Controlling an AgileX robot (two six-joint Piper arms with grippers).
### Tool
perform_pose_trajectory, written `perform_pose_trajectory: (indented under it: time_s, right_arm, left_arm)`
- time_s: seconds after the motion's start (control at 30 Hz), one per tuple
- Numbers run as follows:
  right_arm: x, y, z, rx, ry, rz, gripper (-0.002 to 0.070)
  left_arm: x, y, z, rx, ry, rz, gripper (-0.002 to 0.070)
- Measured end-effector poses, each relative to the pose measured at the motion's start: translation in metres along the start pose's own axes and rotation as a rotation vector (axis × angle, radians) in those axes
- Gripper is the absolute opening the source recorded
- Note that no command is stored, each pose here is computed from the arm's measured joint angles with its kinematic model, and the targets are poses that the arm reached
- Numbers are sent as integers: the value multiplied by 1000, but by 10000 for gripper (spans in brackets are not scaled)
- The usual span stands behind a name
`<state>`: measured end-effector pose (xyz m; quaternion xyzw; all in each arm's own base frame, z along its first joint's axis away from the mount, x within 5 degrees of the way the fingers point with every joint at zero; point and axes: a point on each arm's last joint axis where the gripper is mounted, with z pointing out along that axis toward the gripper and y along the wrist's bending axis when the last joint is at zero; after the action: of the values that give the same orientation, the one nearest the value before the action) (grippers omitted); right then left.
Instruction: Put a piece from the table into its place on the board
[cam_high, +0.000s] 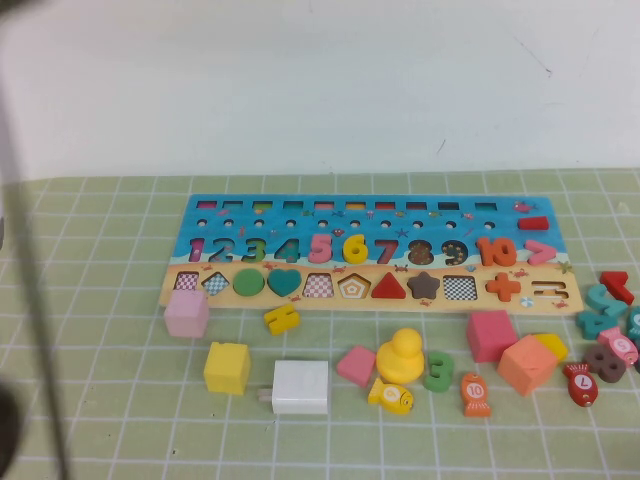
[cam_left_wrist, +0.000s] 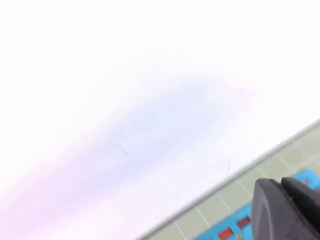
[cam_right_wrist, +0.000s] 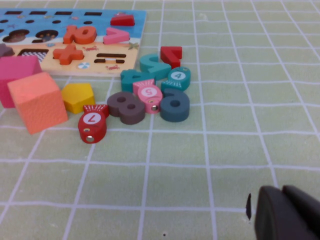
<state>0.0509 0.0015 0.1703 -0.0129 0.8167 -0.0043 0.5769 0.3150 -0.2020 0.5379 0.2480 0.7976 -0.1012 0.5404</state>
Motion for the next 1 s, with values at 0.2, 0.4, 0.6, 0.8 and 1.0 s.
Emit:
perform_pose_trajectory:
  time_s: [0.2, 0.4, 0.6, 0.8, 1.0]
  right_arm:
    - [0, 0, 0, 0, 0, 0, -3]
    - [0, 0, 0, 0, 0, 0, -3]
    - [0, 0, 0, 0, 0, 0, -3]
    - [0, 0, 0, 0, 0, 0, -3]
    - [0, 0, 0, 0, 0, 0, -3]
  left_arm:
    - [-15, -20, -82, -51, -88, 111, 0]
    - [-5, -54, -127, -173, -88, 258, -1]
    - [16, -63, -174, -160, -126, 267, -1]
    - [48, -34, -210, -154, -130, 235, -1]
    - [96, -10, -220, -192, -85, 196, -1]
